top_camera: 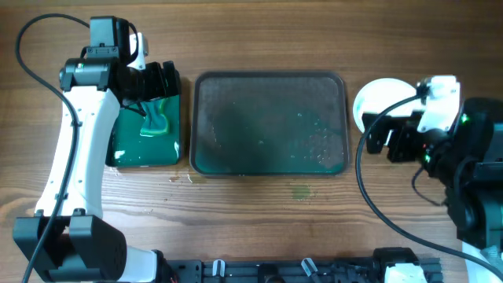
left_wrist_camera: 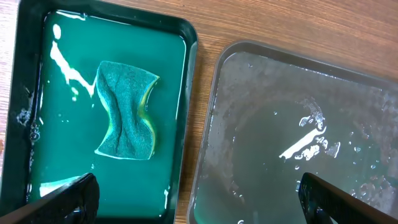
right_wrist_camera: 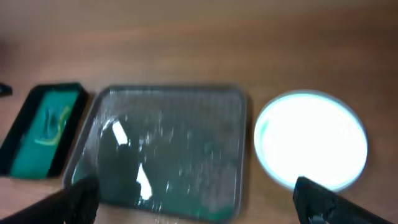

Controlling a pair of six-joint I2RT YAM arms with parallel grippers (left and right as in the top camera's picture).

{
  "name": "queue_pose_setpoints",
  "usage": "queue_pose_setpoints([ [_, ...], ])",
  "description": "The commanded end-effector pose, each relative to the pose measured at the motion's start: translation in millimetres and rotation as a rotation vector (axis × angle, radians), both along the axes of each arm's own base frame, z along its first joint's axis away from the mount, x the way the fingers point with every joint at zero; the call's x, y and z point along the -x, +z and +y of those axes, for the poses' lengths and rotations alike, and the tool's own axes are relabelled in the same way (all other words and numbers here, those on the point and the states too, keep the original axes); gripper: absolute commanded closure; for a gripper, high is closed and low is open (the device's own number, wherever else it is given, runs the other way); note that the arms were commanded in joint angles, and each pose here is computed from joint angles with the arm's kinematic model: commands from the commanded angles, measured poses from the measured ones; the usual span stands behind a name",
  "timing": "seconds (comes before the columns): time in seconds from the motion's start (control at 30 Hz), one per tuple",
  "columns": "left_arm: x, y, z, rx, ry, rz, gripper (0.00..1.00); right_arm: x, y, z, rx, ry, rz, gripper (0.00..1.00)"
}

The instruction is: Clean dirty plates on tray and stack at the side

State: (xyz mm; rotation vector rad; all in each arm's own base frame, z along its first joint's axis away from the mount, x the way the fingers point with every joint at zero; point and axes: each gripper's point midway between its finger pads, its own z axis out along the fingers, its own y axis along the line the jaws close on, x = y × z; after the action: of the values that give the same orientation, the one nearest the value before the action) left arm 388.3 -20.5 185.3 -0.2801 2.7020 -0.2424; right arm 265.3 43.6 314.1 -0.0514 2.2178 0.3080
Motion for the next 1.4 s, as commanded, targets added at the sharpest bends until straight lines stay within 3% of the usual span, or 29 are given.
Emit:
queue_pose_setpoints([
  [0.0, -1.2, 1.1, -3.4, 0.018, 0.0, -0.001, 0.0, -3.7, 2.4, -2.6, 0.036, 0.004, -0.127, 0.0],
  [0.27, -1.2, 1.1, -3.4, 0.018, 0.0, -0.001, 0.0, 10.8, -20.2, -3.0, 0.028, -0.004, -0.5, 0.0],
  [0.5, -1.2, 1.1, -3.4, 0.018, 0.0, -0.001, 0.0, 24.2, -66.7, -4.2, 0.027, -0.031, -0.678, 0.0],
  [0.9, -1.2, 1.2, -3.4, 0.018, 0.0, -0.001, 0.0, 22.2, -134.0, -3.4, -0.071, -0.07, -0.654, 0.0],
  [1.37, -1.2, 1.1, -3.4, 0.018, 0.0, -0.001, 0.0, 22.1, -137.4, -3.0, -0.068, -0.068, -0.641, 0.0],
])
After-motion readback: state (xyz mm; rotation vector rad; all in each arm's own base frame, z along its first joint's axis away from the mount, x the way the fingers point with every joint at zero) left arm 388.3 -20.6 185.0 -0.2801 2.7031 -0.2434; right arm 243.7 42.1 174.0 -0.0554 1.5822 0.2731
